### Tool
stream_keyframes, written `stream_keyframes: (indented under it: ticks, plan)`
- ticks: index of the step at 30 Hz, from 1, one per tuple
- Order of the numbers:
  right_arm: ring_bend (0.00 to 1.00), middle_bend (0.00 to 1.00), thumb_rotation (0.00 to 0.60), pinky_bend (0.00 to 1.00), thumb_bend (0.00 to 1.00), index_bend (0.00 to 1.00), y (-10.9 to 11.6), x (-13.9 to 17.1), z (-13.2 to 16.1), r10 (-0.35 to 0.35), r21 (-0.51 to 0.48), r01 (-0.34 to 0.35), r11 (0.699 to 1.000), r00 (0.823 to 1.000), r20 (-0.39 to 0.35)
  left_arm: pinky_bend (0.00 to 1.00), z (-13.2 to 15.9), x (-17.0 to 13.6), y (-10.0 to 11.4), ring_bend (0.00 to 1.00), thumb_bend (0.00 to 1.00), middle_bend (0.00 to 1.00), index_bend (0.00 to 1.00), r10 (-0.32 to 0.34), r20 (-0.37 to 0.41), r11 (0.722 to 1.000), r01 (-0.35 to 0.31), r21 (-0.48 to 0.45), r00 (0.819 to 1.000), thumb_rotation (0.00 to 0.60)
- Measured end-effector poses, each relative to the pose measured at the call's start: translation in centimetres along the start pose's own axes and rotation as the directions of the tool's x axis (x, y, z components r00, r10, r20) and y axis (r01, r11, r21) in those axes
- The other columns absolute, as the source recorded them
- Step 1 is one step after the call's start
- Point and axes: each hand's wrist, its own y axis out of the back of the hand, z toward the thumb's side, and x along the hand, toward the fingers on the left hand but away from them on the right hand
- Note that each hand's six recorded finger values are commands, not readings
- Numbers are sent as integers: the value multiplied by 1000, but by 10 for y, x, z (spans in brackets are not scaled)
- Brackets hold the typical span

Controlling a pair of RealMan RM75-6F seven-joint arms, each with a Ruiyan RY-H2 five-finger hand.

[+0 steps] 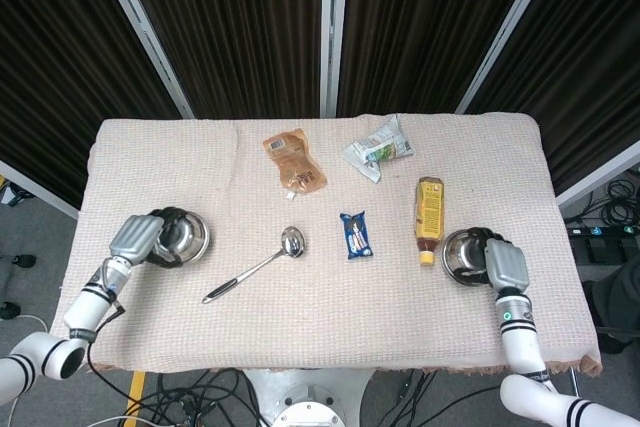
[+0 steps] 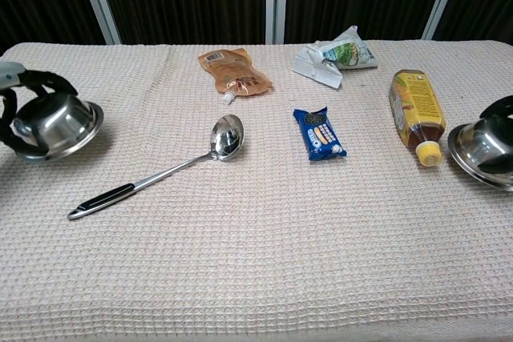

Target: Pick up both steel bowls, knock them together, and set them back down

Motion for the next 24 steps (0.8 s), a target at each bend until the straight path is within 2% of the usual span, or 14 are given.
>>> stream_keyframes:
  ticks: [3, 5, 8, 11, 12, 14, 15, 16, 17, 18, 20, 21, 23, 24]
  plan:
    - [290, 352, 600, 429, 105, 464, 12, 3, 9, -56, -103, 51, 993, 997, -44, 600, 15, -6, 21, 385, 57, 425, 440, 103, 38, 993, -101, -57, 994, 600]
    - [290, 357, 600, 431, 107, 468, 20, 3, 16, -101, -197, 84, 977, 992, -74, 603, 28, -11, 37, 385, 57, 423, 440, 191, 70, 976, -182, -117, 979, 600]
    - [290, 362, 600, 433, 120, 469, 27, 2, 34, -171, -404, 107, 908, 977, -125, 613, 49, -23, 58, 385, 56, 417, 453, 336, 105, 921, -304, -243, 936, 600]
    - [290, 364, 600, 434, 138, 469, 28, 1, 57, -214, -625, 57, 779, 961, -178, 613, 73, -38, 69, 385, 57, 417, 455, 473, 119, 830, -396, -393, 873, 600]
    - [290, 364, 600, 434, 152, 469, 27, 0, 67, -222, -702, 18, 712, 954, -201, 613, 80, -42, 70, 385, 56, 417, 455, 509, 118, 798, -416, -436, 853, 600]
    - [290, 364, 600, 434, 170, 469, 25, -1, 83, -227, -796, -58, 602, 944, -240, 614, 96, -51, 69, 385, 56, 417, 455, 576, 108, 718, -437, -542, 810, 600]
    - [290, 364, 600, 434, 177, 469, 23, -2, 95, -224, -843, -117, 525, 936, -270, 613, 103, -54, 67, 389, 56, 417, 455, 595, 103, 685, -436, -584, 797, 600]
    - [290, 364, 600, 434, 182, 469, 21, -3, 104, -219, -869, -164, 468, 930, -294, 613, 112, -57, 63, 391, 56, 417, 455, 614, 99, 645, -426, -635, 783, 600]
    - [290, 364, 600, 434, 187, 469, 18, -4, 114, -212, -887, -213, 411, 923, -320, 613, 119, -59, 61, 394, 55, 417, 455, 622, 99, 621, -413, -666, 776, 600]
    - [290, 364, 600, 434, 188, 469, 14, -4, 127, -199, -899, -278, 338, 913, -357, 613, 125, -60, 58, 394, 55, 417, 455, 628, 102, 603, -400, -691, 771, 600]
    - [290, 364, 600, 434, 187, 469, 7, -5, 149, -173, -898, -373, 235, 893, -416, 613, 137, -61, 52, 395, 55, 418, 456, 632, 118, 583, -370, -723, 766, 600]
    - [290, 364, 600, 434, 187, 469, 1, -4, 165, -153, -886, -431, 172, 876, -457, 614, 142, -61, 50, 395, 56, 418, 456, 632, 126, 580, -360, -731, 765, 600]
    - [290, 364, 600, 434, 188, 469, -8, -2, 188, -118, -856, -510, 85, 848, -517, 613, 149, -59, 47, 395, 55, 417, 456, 633, 139, 578, -346, -739, 762, 600]
    - [290, 364, 600, 434, 188, 469, -14, 1, 204, -94, -831, -555, 32, 826, -556, 614, 151, -58, 45, 395, 56, 417, 457, 634, 144, 579, -342, -740, 760, 600]
